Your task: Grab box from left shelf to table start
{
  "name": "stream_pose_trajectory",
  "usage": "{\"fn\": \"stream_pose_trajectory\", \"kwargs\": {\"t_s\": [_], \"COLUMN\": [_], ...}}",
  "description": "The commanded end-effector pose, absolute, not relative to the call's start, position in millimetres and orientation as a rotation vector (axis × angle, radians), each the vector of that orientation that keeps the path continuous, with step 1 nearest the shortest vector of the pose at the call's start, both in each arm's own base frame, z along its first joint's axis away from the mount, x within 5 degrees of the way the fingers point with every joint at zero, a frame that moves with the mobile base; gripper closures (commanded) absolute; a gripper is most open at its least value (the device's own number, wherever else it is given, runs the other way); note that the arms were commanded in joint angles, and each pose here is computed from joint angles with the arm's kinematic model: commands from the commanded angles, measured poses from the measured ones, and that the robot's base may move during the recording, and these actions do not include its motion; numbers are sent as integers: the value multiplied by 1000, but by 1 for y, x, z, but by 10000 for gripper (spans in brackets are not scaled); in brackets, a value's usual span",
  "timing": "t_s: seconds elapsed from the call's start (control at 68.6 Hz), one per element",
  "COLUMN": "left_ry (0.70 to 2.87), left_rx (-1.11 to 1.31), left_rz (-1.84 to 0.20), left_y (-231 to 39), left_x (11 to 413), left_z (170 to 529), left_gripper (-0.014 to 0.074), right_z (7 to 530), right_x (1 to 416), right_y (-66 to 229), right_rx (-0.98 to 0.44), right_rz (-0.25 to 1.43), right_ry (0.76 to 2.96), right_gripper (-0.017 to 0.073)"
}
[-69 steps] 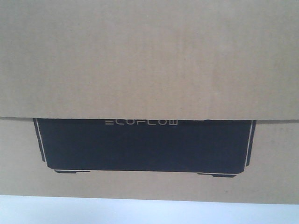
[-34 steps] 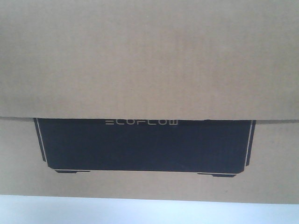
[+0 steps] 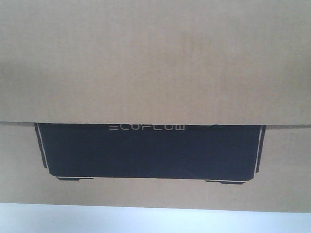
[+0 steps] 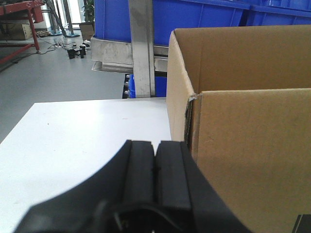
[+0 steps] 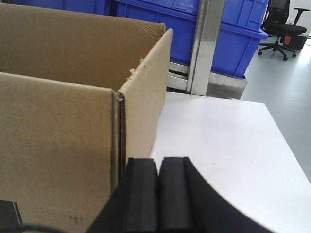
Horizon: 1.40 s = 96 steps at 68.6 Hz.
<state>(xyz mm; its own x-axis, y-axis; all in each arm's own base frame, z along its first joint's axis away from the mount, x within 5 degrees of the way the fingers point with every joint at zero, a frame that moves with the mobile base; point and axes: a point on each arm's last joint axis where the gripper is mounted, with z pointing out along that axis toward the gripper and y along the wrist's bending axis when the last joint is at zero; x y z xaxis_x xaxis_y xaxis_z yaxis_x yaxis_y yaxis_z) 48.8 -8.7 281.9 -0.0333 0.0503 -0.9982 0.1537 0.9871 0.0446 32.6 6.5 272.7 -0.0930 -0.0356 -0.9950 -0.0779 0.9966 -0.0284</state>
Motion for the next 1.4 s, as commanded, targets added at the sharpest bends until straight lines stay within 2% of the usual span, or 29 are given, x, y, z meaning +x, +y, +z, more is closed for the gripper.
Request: {"fn": "stream_pose_trajectory", "kwargs": {"t_s": [0.0,0.51,0.758,0.991,1.384], "left_ry": [1497,1496,1398,1459,1512], "left_rx": [145,145,87,31,38], "left_rz": [-83,-82,-121,-173,-175], "left_y": [-8,-8,-7,-7,-8], "left_x": [48,48,48,54,55], "left_z": [299,298,262,209,203], "left_gripper": [693,693,693,693,693], "right_z": [288,288,288,288,288], "right_x": [32,32,32,32,32], "right_y": [5,5,5,5,5], "right_rx": [-72,-72,-72,-72,-72], "right_rz": [22,22,22,22,22], "right_ry": [1574,1574,1574,1572,1572], "right_gripper": [501,501,501,501,501]}}
